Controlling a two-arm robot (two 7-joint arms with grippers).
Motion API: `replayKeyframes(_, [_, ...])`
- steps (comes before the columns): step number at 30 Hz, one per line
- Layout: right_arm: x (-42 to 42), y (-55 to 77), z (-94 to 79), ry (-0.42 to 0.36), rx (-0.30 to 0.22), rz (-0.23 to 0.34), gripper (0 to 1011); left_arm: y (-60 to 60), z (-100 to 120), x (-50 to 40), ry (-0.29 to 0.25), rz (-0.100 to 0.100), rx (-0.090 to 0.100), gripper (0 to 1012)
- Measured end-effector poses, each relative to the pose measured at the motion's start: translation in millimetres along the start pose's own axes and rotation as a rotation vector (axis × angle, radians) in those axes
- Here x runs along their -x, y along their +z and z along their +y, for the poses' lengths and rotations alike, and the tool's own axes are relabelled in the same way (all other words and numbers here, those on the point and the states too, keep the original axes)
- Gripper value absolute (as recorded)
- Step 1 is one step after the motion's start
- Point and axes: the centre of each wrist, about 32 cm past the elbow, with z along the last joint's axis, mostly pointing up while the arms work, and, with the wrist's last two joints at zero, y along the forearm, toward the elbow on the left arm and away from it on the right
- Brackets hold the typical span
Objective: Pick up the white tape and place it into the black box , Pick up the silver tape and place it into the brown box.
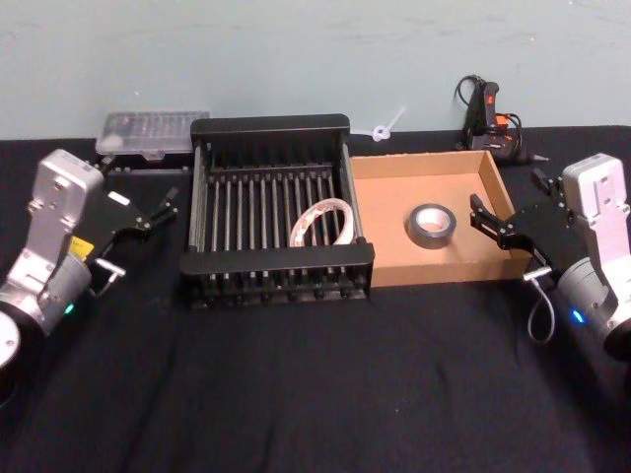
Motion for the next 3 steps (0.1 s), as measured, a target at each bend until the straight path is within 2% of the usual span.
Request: replayKeyframes(3, [0.0,0.0,0.0,0.000,0.000,0.000,1002,0.0,0.0,0.0,0.000,0.000,0.000,1001])
